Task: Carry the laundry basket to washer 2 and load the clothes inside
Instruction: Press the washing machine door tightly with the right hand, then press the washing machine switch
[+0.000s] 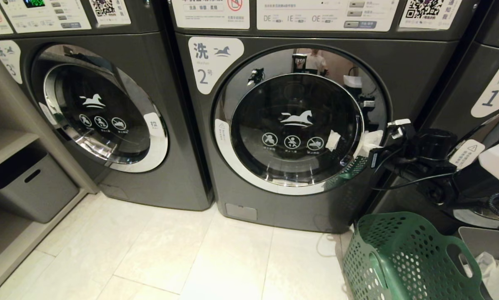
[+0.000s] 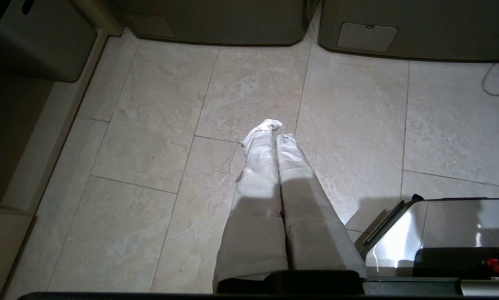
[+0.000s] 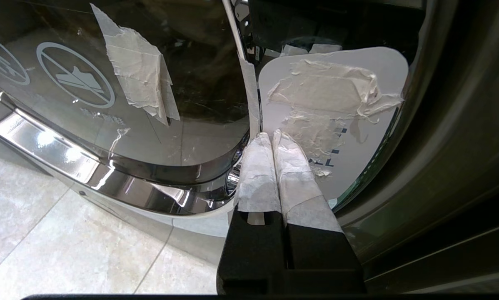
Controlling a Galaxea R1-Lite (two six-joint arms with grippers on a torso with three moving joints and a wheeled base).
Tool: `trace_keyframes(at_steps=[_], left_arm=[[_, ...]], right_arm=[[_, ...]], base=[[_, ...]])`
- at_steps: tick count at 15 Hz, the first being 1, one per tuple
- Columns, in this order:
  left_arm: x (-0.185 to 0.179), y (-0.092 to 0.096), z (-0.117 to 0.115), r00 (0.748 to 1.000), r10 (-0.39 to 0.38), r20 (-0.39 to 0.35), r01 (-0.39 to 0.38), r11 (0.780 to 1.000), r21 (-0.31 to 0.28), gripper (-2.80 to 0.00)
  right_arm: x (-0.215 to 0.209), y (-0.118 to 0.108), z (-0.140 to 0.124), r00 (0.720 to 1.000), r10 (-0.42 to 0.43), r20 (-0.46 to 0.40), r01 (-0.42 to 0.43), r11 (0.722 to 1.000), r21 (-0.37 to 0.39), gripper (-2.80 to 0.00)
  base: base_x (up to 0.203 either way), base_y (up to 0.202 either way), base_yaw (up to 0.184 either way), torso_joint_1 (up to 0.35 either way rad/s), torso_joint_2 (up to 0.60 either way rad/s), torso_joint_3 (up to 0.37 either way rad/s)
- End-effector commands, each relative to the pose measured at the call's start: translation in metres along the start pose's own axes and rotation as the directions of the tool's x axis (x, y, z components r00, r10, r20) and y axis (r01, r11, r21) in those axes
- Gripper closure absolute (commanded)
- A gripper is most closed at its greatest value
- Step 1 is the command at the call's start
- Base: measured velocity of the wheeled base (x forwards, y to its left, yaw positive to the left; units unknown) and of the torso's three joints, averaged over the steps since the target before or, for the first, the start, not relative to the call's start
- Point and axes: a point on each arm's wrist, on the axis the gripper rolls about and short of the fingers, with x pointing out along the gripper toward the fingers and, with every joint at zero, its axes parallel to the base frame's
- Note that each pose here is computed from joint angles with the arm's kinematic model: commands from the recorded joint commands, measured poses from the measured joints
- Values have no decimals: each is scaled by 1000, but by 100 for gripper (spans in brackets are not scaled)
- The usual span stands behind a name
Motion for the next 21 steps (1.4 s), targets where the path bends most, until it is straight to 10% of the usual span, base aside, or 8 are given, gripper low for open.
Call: trace_keyframes(at_steps=[1, 5, 10, 19, 21], left_arm=[[1, 0, -2, 1000, 2, -8, -2, 1000, 4, 0], [1, 0, -1, 1000, -1, -4, 1, 1000, 2, 0], [-5, 1, 2, 999, 43, -2, -43, 999, -20, 0], [-44, -16, -15, 956, 274, -106, -290, 939, -185, 0], [-46, -25, -18, 966, 219, -138, -245, 945, -215, 0]], right_arm=[[11, -3, -7, 1000, -5, 12, 5, 1000, -3, 0], [-7, 1, 5, 999, -2, -36, 2, 1000, 1, 0], [-129, 29, 54, 991, 32, -131, -32, 999, 7, 0], [-265, 60, 65, 990, 58, -129, -65, 996, -52, 0], [-273, 62, 69, 990, 56, -128, -65, 996, -63, 0]], base=[[0, 0, 0, 0, 0, 0], [0, 0, 0, 0, 0, 0], [0, 0, 0, 5, 3, -2], [0, 0, 0, 0, 0, 0], [0, 0, 0, 0, 0, 0]])
